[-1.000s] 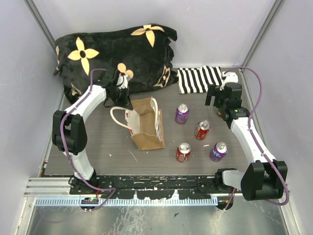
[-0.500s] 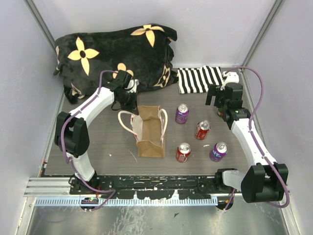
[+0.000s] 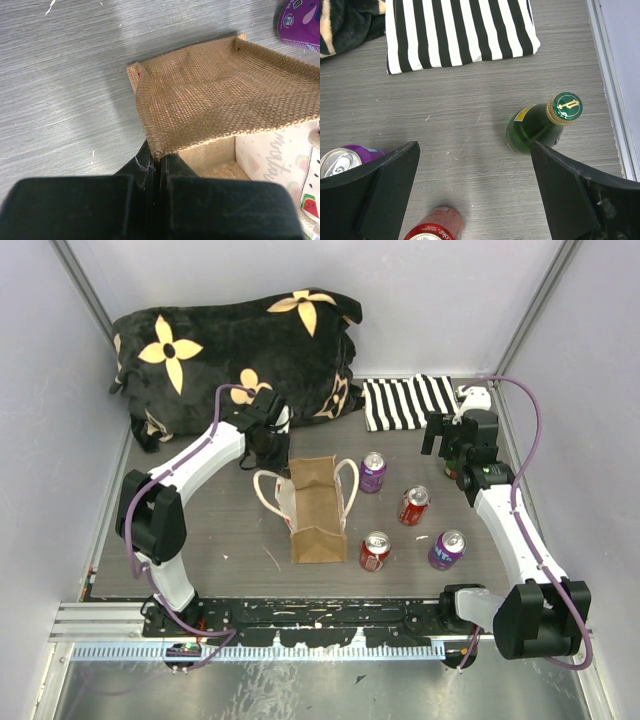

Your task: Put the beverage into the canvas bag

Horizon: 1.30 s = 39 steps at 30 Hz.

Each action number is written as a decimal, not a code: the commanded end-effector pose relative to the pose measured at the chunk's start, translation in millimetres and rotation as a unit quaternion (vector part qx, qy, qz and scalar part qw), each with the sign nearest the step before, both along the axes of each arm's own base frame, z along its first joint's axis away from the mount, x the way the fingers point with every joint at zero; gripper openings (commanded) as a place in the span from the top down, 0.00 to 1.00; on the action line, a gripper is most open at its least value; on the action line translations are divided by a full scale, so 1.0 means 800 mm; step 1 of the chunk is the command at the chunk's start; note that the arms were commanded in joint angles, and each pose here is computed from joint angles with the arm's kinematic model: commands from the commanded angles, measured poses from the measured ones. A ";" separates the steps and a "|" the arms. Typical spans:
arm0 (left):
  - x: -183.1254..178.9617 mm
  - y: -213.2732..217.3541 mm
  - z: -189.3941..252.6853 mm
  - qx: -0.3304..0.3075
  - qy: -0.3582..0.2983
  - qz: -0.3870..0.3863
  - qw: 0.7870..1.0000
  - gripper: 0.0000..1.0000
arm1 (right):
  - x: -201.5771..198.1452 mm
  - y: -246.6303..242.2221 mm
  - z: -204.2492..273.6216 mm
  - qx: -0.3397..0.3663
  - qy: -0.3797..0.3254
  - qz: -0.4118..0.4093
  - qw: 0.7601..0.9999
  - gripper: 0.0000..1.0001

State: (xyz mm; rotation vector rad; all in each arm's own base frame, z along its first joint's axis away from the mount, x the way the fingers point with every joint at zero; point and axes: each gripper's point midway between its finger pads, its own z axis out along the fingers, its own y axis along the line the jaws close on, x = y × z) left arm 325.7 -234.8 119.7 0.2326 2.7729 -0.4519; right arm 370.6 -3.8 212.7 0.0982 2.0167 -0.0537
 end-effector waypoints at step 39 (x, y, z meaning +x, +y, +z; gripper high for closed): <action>0.054 0.002 0.142 -0.053 -0.157 -0.016 0.986 0.19 | 0.027 -0.115 0.044 0.022 -0.030 -0.116 0.993 0.00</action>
